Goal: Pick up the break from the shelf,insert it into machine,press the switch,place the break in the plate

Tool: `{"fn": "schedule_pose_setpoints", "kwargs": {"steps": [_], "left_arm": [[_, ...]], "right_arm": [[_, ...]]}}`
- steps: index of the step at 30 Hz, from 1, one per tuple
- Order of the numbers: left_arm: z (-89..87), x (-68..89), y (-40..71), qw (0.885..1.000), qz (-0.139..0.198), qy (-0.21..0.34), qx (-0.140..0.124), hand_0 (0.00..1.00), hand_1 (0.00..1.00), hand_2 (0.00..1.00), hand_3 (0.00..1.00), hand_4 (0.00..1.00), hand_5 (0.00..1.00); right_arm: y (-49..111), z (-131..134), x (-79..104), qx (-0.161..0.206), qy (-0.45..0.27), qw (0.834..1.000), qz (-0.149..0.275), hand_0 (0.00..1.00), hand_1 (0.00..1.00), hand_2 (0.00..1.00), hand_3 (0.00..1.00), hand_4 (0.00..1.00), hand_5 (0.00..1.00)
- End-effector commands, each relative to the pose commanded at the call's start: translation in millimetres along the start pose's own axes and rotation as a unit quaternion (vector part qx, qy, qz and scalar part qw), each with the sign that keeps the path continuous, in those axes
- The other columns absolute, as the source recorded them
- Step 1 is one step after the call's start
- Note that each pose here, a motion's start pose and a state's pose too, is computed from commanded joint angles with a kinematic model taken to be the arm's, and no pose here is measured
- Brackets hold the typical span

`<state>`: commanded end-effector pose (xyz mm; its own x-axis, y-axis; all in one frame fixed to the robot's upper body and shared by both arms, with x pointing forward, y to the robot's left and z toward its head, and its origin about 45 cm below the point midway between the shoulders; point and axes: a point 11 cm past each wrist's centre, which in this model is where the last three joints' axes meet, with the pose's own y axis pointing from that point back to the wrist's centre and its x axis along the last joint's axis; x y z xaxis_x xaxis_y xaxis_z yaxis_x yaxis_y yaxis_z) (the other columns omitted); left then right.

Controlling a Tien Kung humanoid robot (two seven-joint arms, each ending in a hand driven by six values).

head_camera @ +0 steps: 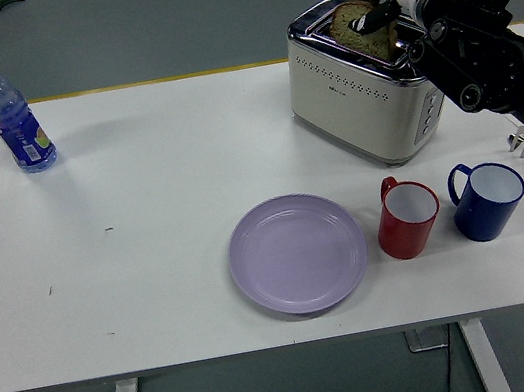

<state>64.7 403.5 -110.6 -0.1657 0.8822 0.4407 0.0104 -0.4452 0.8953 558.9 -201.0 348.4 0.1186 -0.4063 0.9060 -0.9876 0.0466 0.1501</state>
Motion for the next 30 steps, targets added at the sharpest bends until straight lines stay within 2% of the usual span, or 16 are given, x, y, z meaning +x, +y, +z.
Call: {"fn": "schedule_pose_setpoints", "kwargs": {"steps": [1, 2, 7, 8, 13, 14, 19, 20, 25, 26, 30], "left_arm": [[0.1, 0.0, 0.0, 1.0, 0.0, -0.001, 0.0, 0.659, 0.614, 0.66, 0.608, 0.44, 0.868], [0.3, 0.0, 0.1, 1.0, 0.0, -0.001, 0.0, 0.659, 0.613, 0.66, 0.608, 0.441, 0.867], [1.2, 0.1, 0.2, 1.0, 0.0, -0.002, 0.0, 0.659, 0.613, 0.66, 0.608, 0.441, 0.867], [1.8, 0.2, 0.2, 1.0, 0.0, -0.001, -0.001, 0.66, 0.613, 0.66, 0.607, 0.441, 0.867], [3.8, 0.8, 0.4, 1.0, 0.001, 0.0, -0.003, 0.66, 0.613, 0.66, 0.607, 0.441, 0.867], [4.0, 0.8, 0.4, 1.0, 0.001, 0.0, -0.003, 0.66, 0.612, 0.659, 0.607, 0.441, 0.866], [4.7, 1.1, 0.5, 1.0, 0.001, 0.0, -0.004, 0.66, 0.612, 0.659, 0.607, 0.441, 0.866], [4.6, 1.1, 0.4, 1.0, 0.001, 0.0, -0.004, 0.66, 0.611, 0.659, 0.607, 0.441, 0.866], [4.5, 1.2, 0.4, 1.0, 0.001, 0.0, -0.003, 0.66, 0.611, 0.659, 0.607, 0.441, 0.866], [4.4, 1.2, 0.4, 1.0, 0.002, 0.0, -0.003, 0.66, 0.61, 0.659, 0.606, 0.441, 0.866], [4.4, 1.4, 0.4, 1.0, 0.002, 0.001, -0.003, 0.66, 0.61, 0.659, 0.606, 0.441, 0.866]], "right_arm": [[0.2, -1, -0.6, 0.001, 0.001, 1.0, -0.001, 0.646, 0.595, 0.606, 0.736, 0.818, 0.331], [0.3, -2, -0.8, 0.002, 0.002, 1.0, -0.002, 0.55, 0.542, 0.552, 0.705, 0.819, 0.33], [-0.5, 0, 3.7, -0.005, 0.009, 1.0, 0.001, 0.55, 0.542, 0.552, 0.705, 0.819, 0.33], [-0.8, 0, 5.1, -0.008, 0.012, 1.0, 0.003, 0.424, 0.466, 0.509, 0.666, 0.821, 0.335], [-1.6, 6, 5.6, -0.019, 0.019, 1.0, 0.003, 0.424, 0.466, 0.509, 0.666, 0.821, 0.335], [-1.8, 6, 5.2, -0.02, 0.019, 1.0, 0.003, 0.339, 0.417, 0.468, 0.632, 0.817, 0.33], [-2.5, 11, 3.8, -0.026, 0.012, 1.0, -0.001, 0.339, 0.417, 0.468, 0.632, 0.817, 0.33], [-2.5, 11, 2.8, -0.025, 0.009, 1.0, -0.002, 0.304, 0.394, 0.451, 0.613, 0.813, 0.321], [-2.2, 10, 0.1, -0.023, 0.001, 1.0, -0.007, 0.304, 0.394, 0.451, 0.613, 0.813, 0.321], [-2.2, 10, 0.0, -0.023, 0.0, 1.0, -0.007, 0.25, 0.353, 0.422, 0.585, 0.813, 0.321], [-2.4, 11, 0.3, -0.024, 0.001, 1.0, -0.008, 0.25, 0.353, 0.422, 0.585, 0.813, 0.321]]}}
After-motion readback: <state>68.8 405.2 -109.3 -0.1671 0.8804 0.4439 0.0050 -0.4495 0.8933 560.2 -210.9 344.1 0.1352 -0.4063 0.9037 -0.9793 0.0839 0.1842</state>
